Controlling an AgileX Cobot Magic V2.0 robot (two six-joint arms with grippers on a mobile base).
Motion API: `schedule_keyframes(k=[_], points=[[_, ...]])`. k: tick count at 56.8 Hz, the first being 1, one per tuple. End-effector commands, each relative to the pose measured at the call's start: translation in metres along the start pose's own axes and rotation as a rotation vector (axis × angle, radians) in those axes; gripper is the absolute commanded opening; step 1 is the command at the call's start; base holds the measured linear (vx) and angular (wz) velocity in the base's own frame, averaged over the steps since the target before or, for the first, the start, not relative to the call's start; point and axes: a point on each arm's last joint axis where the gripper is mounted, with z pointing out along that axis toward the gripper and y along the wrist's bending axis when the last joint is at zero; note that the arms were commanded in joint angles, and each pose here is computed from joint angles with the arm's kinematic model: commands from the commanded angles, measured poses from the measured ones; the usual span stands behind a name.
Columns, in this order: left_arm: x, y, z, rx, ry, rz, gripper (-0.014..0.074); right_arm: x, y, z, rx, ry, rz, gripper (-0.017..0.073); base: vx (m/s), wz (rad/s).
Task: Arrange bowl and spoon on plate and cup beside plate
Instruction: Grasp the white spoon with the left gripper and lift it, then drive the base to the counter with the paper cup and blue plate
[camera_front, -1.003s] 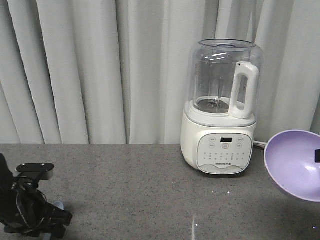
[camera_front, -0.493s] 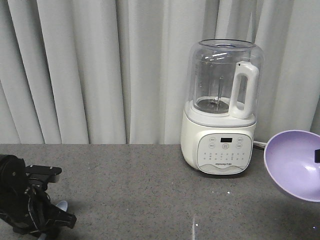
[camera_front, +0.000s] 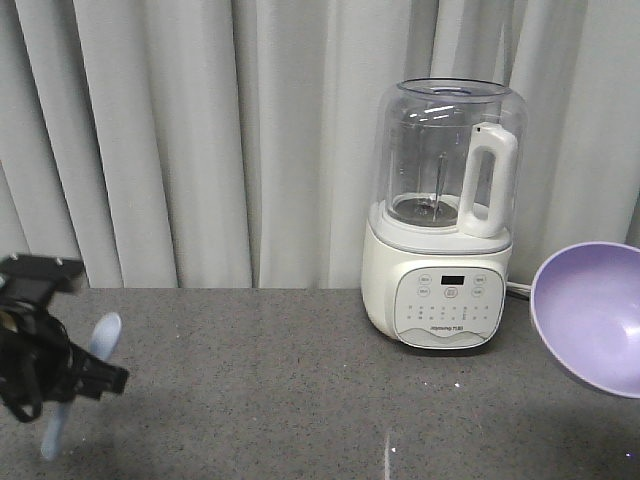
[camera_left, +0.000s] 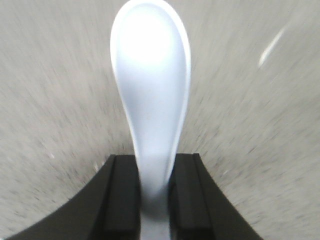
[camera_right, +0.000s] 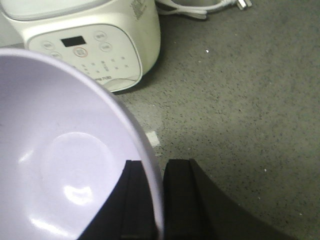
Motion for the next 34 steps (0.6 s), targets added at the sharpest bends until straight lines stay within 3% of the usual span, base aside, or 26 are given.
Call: schedule_keyframes(k=[1,10,17,26,34], points=[[-0.013,-0.007,-0.074,0.018,-0.291,0.004,-0.0006,-0.009,0.011,-0.033,-0.023,-0.145,-0.021,-0.0009,0.00,0.00],[0.007,-0.010,-0.164,0.007,-0.537,0.029,-0.0006,0.009,0.023,-0.065,-0.046,-0.219,-0.042,-0.0009,0.00,0.00],[0.028,-0.013,-0.207,0.013,-0.639,0.031,-0.0006,0.029,0.032,-0.084,-0.075,-0.271,-0.053,-0.0009,0.00,0.00],[0.041,-0.014,-0.231,0.024,-0.706,0.009,-0.0004,0.037,0.036,-0.091,-0.103,-0.279,-0.040,-0.0009,0.00,0.00],[0.043,-0.014,-0.231,0.025,-0.691,0.007,-0.0003,0.038,0.038,-0.091,-0.124,-0.264,-0.030,-0.0009,0.00,0.00]])
